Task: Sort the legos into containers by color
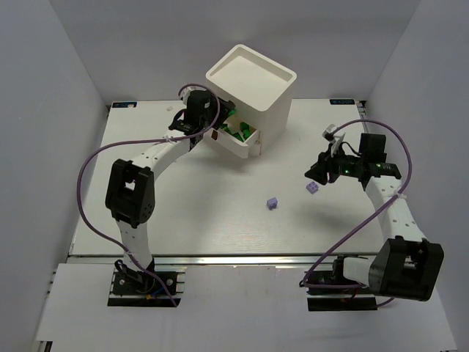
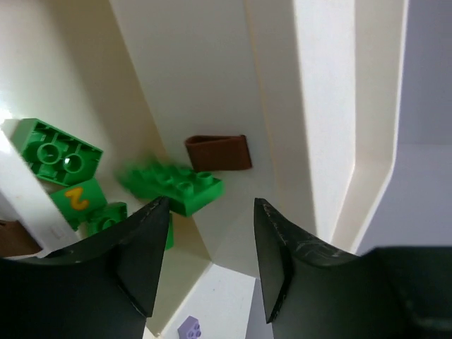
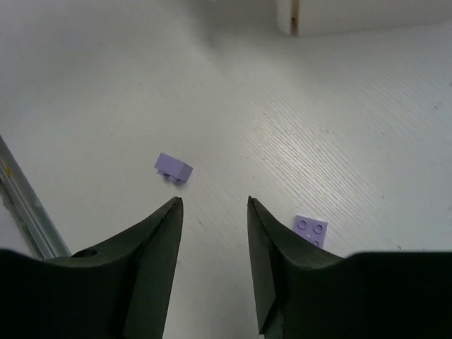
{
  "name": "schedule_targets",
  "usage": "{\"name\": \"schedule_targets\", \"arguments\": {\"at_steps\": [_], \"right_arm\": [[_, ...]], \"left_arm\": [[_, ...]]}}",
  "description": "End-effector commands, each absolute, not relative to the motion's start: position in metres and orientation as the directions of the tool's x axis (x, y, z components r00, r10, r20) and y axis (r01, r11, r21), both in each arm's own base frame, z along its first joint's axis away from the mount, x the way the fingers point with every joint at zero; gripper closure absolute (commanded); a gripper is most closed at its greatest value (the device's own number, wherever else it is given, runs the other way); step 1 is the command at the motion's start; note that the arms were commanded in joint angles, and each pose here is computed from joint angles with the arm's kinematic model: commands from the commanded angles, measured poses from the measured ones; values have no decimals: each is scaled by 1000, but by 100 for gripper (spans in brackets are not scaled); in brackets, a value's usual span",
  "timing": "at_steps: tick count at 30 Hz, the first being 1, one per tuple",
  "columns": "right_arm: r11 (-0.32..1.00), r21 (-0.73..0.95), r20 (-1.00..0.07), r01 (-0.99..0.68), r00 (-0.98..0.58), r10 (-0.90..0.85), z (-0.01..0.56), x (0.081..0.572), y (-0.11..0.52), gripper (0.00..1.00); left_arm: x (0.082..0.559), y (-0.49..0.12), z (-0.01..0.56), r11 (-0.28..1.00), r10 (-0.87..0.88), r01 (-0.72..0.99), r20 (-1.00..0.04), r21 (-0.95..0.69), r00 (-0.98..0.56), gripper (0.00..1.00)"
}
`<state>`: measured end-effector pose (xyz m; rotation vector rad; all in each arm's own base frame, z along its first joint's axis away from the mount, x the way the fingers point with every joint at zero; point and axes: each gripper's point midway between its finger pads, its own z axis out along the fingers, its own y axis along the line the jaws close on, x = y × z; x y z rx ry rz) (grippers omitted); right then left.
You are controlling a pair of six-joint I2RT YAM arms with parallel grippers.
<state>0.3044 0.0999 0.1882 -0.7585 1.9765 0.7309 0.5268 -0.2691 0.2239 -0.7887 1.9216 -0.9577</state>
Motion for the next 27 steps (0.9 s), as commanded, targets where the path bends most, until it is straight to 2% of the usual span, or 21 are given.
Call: {"name": "schedule_targets", "arguments": {"at_steps": [1, 2, 4, 5, 6, 8, 9, 11, 13, 14, 15, 16, 18, 19, 20, 21, 22, 23, 27], "right_arm": [[438, 80, -909, -895, -246, -336, 196, 282, 122, 52], [383, 63, -917, -921, -205, -341, 199, 278, 130, 51], [318, -1, -921, -948, -124, -370, 199, 277, 137, 54], [293, -15, -918, -956, -103, -382, 199, 280, 145, 58], [254, -29, -917, -967, -76, -392, 200, 279, 158, 73], [238, -64, -905, -969, -44, -423, 198, 292, 172, 89], [233, -97, -905, -968, -11, -425, 207, 300, 179, 97], [204, -122, -895, -971, 19, -446, 207, 310, 208, 100], [170, -185, -890, -968, 91, -448, 224, 318, 243, 100], [206, -173, -877, -963, 56, -478, 217, 330, 251, 100], [227, -206, -877, -952, 77, -475, 232, 342, 262, 99], [196, -225, -871, -954, 107, -479, 235, 336, 289, 99], [280, -248, -839, -928, 61, -541, 221, 365, 304, 100], [292, -288, -837, -912, 91, -540, 235, 373, 323, 100], [318, -303, -797, -898, 56, -601, 212, 384, 334, 100], [335, -313, -786, -889, 44, -616, 210, 387, 345, 100], [366, -347, -783, -864, 53, -619, 223, 400, 354, 100], [395, -372, -739, -840, 10, -674, 199, 412, 358, 100], [450, -456, -672, -767, -34, -740, 184, 434, 366, 100]], "left_arm": [[519, -271, 286, 454, -801, -32, -392, -890, -452, 39], [517, -271, 291, 455, -799, -20, -398, -890, -451, 40], [510, -267, 307, 472, -787, 20, -432, -881, -440, 48], [505, -264, 309, 486, -779, 30, -448, -873, -439, 58], [500, -262, 311, 505, -767, 40, -469, -862, -438, 84], [482, -252, 329, 545, -738, 86, -526, -834, -423, 99], [473, -244, 315, 577, -723, 57, -542, -815, -428, 100], [450, -231, 329, 606, -701, 93, -585, -790, -407, 100], [430, -216, 305, 656, -671, 51, -613, -753, -417, 100], [414, -207, 320, 676, -653, 85, -649, -732, -390, 99], [403, -197, 312, 700, -640, 59, -661, -712, -392, 93], [390, -188, 289, 726, -619, 24, -669, -687, -411, 80], [360, -168, 286, 742, -615, -1, -681, -670, -398, 64], [351, -158, 280, 748, -620, -30, -683, -663, -386, 57], [337, -149, 253, 758, -617, -76, -672, -648, -410, 45], [318, -140, 260, 747, -630, -69, -671, -661, -391, 40], [309, -134, 255, 744, -637, -83, -668, -663, -384, 36], [298, -129, 237, 742, -643, -112, -654, -661, -398, 32], [264, -114, 219, 725, -663, -139, -630, -674, -405, 28]]}}
